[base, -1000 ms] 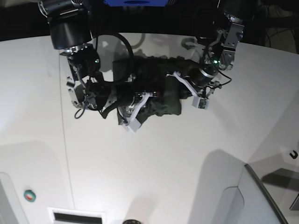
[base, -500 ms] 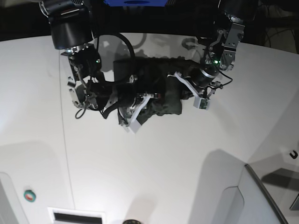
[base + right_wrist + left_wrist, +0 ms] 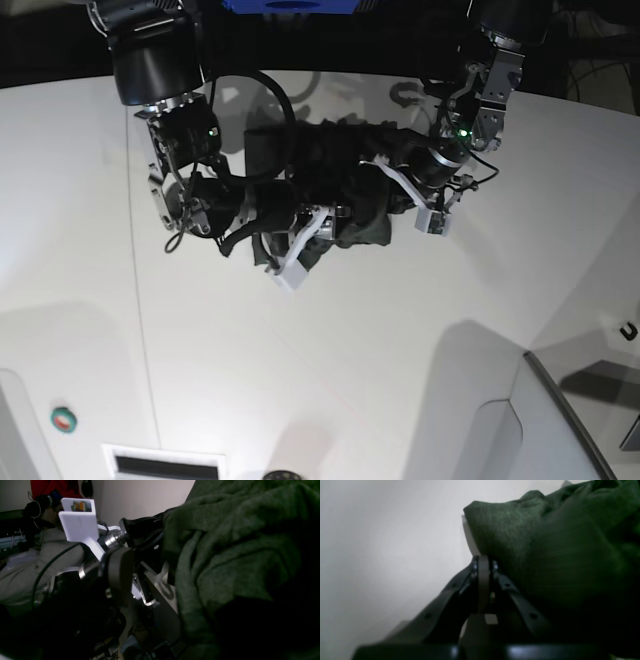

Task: Layout the t-shirt on the table in an organized manner, then fold the t-shirt properly

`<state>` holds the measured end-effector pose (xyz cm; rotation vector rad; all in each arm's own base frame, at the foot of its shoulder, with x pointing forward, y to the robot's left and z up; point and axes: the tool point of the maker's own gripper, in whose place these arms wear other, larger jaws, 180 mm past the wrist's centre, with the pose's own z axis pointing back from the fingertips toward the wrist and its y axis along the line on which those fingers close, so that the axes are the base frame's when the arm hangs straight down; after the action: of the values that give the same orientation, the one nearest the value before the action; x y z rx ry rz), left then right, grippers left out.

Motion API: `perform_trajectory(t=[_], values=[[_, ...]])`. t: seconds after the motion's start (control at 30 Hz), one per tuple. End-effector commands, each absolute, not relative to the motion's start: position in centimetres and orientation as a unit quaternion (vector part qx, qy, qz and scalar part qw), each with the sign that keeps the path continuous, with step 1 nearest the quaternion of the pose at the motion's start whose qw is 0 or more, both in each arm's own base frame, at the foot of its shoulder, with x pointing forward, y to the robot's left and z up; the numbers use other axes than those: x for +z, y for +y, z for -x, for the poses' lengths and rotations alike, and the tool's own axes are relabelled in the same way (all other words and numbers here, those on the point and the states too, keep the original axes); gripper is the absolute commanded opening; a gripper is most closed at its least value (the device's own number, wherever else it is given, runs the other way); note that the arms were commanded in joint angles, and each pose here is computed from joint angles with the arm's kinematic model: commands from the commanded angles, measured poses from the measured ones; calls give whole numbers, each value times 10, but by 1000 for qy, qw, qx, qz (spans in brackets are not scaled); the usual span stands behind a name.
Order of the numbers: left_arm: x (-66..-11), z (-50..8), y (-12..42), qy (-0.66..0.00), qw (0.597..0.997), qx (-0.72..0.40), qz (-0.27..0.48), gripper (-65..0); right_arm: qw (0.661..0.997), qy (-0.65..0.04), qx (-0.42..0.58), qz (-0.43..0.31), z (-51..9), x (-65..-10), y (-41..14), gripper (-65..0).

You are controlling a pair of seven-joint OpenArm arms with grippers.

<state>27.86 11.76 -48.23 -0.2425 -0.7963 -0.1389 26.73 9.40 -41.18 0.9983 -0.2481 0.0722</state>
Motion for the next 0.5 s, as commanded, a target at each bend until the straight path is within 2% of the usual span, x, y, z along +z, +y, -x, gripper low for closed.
perform_trajectory(t=[0.0, 0.47], values=[[-470, -289, 116, -408, 902, -68, 122, -650, 859, -135, 38, -492, -279, -396, 100, -299], [-465, -297, 119, -415, 899, -71, 119, -650, 855, -118, 111, -493, -259, -390, 133, -299]])
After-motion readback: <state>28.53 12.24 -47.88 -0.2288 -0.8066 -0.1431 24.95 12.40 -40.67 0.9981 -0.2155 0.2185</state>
